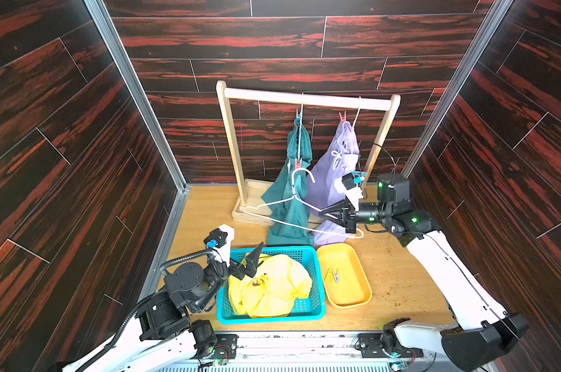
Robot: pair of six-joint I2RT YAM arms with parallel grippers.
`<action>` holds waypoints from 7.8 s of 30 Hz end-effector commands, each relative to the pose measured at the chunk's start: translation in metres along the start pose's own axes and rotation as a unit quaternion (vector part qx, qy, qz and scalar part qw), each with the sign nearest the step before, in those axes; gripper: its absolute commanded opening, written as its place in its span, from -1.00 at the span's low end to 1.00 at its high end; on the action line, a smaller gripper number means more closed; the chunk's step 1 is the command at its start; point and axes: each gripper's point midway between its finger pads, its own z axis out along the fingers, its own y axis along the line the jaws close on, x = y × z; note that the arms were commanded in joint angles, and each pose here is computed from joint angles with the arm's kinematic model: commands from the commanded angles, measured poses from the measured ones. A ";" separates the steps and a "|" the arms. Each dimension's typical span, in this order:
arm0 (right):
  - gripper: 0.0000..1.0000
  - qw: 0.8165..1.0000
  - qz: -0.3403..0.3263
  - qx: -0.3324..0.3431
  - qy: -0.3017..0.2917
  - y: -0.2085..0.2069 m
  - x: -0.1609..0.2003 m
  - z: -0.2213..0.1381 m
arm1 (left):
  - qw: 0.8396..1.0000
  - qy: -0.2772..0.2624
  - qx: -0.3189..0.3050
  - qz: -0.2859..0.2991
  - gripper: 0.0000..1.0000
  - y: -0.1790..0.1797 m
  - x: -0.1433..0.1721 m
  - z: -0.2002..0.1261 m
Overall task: Remove the clothespins securing shorts to the hanger
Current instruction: Place the hanger on the clothesline, then pick up the hanger from the clothesline.
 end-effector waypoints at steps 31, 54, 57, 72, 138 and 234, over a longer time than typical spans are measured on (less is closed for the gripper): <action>-1.00 0.981 -0.181 -0.064 0.004 0.074 0.023 -0.047 | 0.933 0.119 0.252 0.226 0.89 -0.092 -0.037 0.025; -1.00 0.969 -0.228 -0.089 0.019 0.099 0.041 -0.056 | 0.900 0.198 0.254 0.293 0.97 -0.075 0.043 0.009; -1.00 0.969 -0.231 -0.084 0.023 0.099 0.041 -0.057 | 0.897 0.200 0.268 0.289 0.85 -0.080 0.048 0.008; -1.00 0.963 -0.256 -0.086 0.010 0.107 0.037 -0.061 | 0.898 0.214 0.272 0.270 -0.91 -0.085 0.062 0.014; 0.97 0.886 -0.059 0.417 -0.196 -0.017 -0.030 -0.143 | 0.954 0.209 -0.216 -0.016 -1.00 0.097 -0.026 0.079; 0.97 0.911 -0.019 0.336 -0.239 -0.009 -0.033 -0.122 | 0.991 -0.030 -0.038 -0.126 0.91 0.085 -0.054 0.093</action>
